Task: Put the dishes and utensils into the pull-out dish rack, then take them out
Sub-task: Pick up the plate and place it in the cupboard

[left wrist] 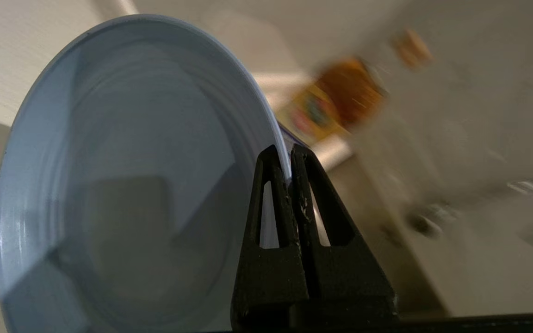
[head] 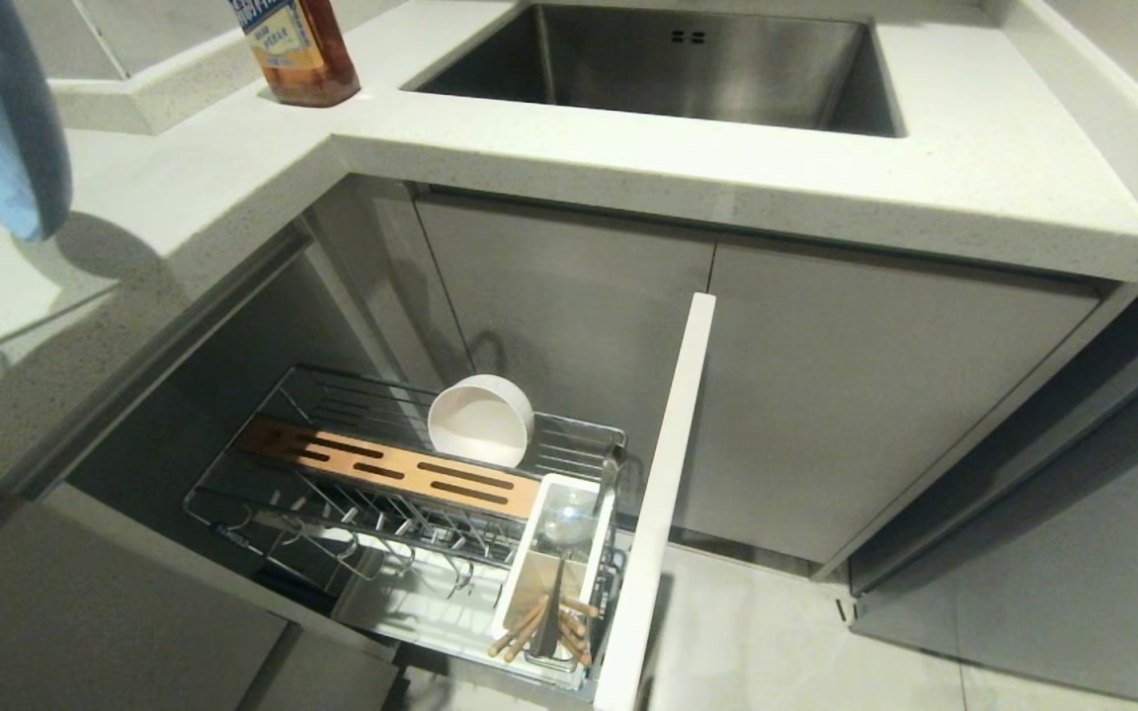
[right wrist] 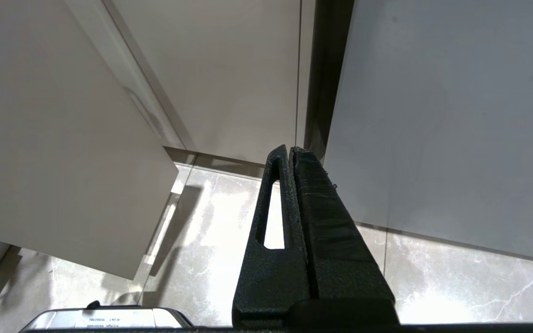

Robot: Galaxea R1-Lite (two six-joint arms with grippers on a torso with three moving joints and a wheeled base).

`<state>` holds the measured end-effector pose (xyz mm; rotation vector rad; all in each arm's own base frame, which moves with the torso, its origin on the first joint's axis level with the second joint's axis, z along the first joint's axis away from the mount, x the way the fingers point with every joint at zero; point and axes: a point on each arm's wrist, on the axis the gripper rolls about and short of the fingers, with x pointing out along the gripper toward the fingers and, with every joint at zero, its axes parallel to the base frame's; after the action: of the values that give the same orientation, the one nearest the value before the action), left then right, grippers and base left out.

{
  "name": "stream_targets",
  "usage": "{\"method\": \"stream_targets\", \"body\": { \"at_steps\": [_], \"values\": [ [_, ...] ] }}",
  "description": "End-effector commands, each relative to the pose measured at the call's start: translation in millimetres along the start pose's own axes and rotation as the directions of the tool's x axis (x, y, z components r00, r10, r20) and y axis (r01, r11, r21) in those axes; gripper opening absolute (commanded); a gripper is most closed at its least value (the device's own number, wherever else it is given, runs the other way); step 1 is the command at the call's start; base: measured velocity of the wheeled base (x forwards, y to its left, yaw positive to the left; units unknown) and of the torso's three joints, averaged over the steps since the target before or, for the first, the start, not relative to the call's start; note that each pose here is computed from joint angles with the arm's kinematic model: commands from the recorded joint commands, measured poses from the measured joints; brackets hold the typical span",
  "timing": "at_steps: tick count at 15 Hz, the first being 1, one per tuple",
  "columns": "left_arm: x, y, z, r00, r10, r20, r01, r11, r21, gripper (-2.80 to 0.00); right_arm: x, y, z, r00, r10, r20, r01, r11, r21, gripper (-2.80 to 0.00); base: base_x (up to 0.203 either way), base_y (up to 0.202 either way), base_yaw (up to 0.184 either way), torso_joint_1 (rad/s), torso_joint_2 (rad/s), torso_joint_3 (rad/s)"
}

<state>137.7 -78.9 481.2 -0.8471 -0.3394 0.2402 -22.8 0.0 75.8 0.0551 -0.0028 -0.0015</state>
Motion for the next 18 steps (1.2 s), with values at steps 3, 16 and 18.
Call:
{"method": "stream_targets", "body": {
  "at_steps": [3, 16, 18],
  "values": [
    [-33.1, -21.1, -8.4, 0.973, -0.168, -0.159, 0.151, 0.982, -0.117, -2.8, 0.0, 0.0, 0.0, 1.0, 0.0, 0.0, 0.0, 1.0, 0.0, -2.8, 0.0, 0.0, 0.0, 0.0, 0.0, 0.0],
    [-53.9, 26.1, -152.8, 0.893, 0.022, -0.449, -0.091, 0.987, -0.133, -2.8, 0.1, 0.0, 0.1, 1.0, 0.0, -0.001, 0.0, 1.0, 0.0, -2.8, 0.0, 0.0, 0.0, 0.0, 0.0, 0.0],
    [-52.5, 46.5, -174.1, 0.887, 0.092, -0.452, -0.146, 0.986, -0.086, -2.8, 0.1, 0.0, 0.1, 1.0, 0.0, -0.001, 0.0, 1.0, 0.0, -2.8, 0.0, 0.0, 0.0, 0.0, 0.0, 0.0]
  ]
}}
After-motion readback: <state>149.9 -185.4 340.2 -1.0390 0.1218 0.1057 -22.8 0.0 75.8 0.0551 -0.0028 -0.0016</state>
